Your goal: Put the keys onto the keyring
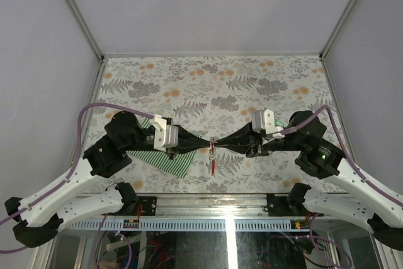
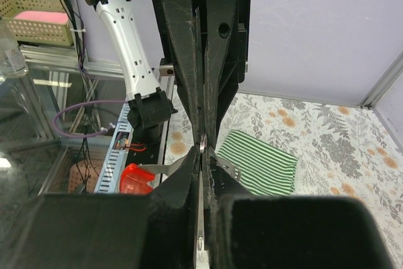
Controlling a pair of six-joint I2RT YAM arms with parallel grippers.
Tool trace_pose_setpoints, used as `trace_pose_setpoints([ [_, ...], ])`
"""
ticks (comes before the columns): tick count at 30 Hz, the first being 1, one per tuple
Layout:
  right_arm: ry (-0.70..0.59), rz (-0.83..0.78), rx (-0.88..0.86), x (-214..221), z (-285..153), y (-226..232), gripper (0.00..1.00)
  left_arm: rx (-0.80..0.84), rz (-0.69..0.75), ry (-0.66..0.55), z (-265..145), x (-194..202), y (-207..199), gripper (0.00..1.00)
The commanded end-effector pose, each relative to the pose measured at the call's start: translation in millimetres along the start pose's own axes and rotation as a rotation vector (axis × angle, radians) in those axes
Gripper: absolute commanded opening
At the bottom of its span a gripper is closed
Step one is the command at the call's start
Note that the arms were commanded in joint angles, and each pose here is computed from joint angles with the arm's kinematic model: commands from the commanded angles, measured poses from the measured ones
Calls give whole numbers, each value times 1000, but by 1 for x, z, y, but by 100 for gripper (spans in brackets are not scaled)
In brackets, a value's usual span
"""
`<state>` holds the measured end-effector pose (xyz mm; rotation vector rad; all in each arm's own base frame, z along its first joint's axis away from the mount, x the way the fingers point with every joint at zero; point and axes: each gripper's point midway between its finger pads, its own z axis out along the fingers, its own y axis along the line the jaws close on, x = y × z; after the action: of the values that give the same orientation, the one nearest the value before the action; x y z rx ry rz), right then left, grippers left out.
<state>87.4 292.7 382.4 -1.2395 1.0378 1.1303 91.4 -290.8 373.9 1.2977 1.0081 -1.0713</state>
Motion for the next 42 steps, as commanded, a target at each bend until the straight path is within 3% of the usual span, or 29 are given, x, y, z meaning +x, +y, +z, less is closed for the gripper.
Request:
trace_pose_setpoints([
  [1,-197,-70,41,-47,-5,-3,0,8,11,-85,3,-17,-2,0],
  [14,-441,9,65,-60,1,-9,0,9,-19,-158,3,-28,-4,0],
  [18,-423,6,74,-54,2,-11,0,-47,-8,-174,-2,-34,3,2],
  [26,-375,-27,90,-50,0,-13,0,-112,26,-261,-17,-55,5,22],
  [42,-392,-50,85,-59,0,-13,0,-153,-32,-334,-15,-55,12,27],
])
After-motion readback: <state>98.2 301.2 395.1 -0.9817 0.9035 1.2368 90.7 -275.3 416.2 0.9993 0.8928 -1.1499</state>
